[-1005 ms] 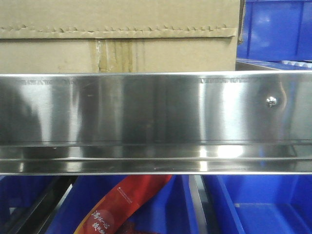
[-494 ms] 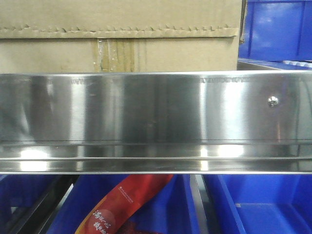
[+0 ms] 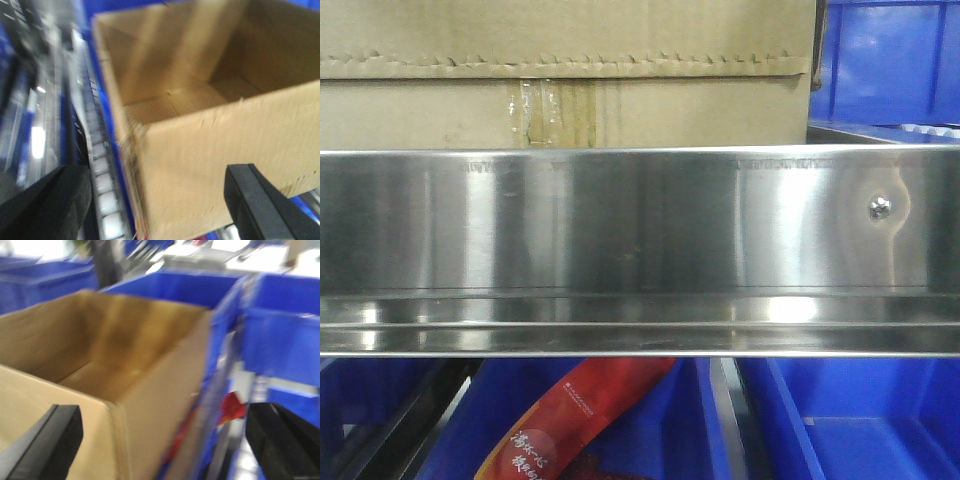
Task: Grab carton from right shelf to conveyor
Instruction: 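Close both grippers on opposite side walls of the brown carton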
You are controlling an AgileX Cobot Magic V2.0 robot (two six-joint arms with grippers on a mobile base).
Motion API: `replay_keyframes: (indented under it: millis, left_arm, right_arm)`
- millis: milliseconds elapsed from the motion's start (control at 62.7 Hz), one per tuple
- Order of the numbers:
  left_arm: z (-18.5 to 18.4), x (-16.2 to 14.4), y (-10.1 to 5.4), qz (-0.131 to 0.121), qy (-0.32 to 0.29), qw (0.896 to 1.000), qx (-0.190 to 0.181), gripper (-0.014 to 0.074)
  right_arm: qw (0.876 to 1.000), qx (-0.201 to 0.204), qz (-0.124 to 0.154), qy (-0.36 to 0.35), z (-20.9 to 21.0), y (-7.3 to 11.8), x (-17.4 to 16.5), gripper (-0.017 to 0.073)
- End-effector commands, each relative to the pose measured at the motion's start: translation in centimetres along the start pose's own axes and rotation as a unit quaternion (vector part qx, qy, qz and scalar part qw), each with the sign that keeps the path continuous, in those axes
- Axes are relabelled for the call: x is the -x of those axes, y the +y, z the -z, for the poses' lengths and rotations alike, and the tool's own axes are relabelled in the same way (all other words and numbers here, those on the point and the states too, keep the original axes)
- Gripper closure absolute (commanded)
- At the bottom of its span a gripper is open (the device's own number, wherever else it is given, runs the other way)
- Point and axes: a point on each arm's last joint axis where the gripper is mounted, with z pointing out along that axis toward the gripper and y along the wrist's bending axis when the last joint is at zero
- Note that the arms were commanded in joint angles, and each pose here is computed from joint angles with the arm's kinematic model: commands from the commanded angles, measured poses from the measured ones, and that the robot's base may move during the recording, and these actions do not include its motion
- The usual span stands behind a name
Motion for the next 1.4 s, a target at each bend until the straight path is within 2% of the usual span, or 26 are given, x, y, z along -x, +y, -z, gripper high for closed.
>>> replay_keyframes:
  millis: [0,64,128,255,335,463,558,766,893,1053,1212,1388]
  left_arm:
    - [-1.1,2.1,-0.2,0.003,0.018,1.000,-0.008,0.0137]
    - [-1.8,3.5,-0.1,0.022,0.036,0.999,0.000,0.0137]
    - [-2.6,5.0,0.3,0.039,0.057,0.997,0.021,0.0137]
    - [-4.4,7.7,1.0,0.053,0.101,0.992,0.058,0.0137]
    - [-6.0,9.4,1.0,0.056,0.090,0.993,0.060,0.0137]
    - [-9.1,10.8,0.8,0.059,0.093,0.992,0.061,0.0137]
    - [-11.1,10.8,0.8,0.058,0.105,0.991,0.066,0.0137]
    - [-15.1,9.7,0.8,0.053,0.146,0.984,0.083,0.0137]
    - [-17.1,9.0,1.6,0.060,0.168,0.979,0.095,0.0137]
    - [-18.7,8.2,2.7,0.085,0.188,0.974,0.091,0.0137]
    - [-20.0,7.5,3.4,0.088,0.203,0.970,0.100,0.0137]
    - [-21.0,7.1,3.4,0.087,0.213,0.968,0.100,0.0142]
  right_arm:
    - [1.000,0.014,0.006,0.017,-1.8,0.4,1.6,0.0000]
    - [0.999,0.018,0.008,0.042,-3.1,0.4,2.7,0.0000]
    - [0.998,0.003,-0.006,0.066,-4.3,0.1,4.1,0.0000]
    - [0.987,-0.065,-0.016,0.146,-6.5,-1.1,6.4,0.0000]
    - [0.981,-0.071,-0.022,0.178,-8.2,-1.3,7.5,0.0000]
    - [0.984,-0.058,-0.011,0.169,-11.6,-0.5,8.8,0.0000]
    - [0.983,-0.060,0.001,0.174,-13.8,0.0,8.8,0.0000]
    - [0.973,-0.089,-0.008,0.214,-17.8,-0.9,6.9,0.0000]
    - [0.968,-0.101,-0.013,0.231,-19.4,-1.6,6.0,0.0000]
    - [0.963,-0.113,-0.020,0.245,-20.7,-2.6,5.2,0.0000]
    - [0.957,-0.117,-0.022,0.263,-22.3,-3.0,4.2,0.0000]
    - [0.953,-0.119,-0.021,0.279,-23.5,-3.2,3.2,0.0005]
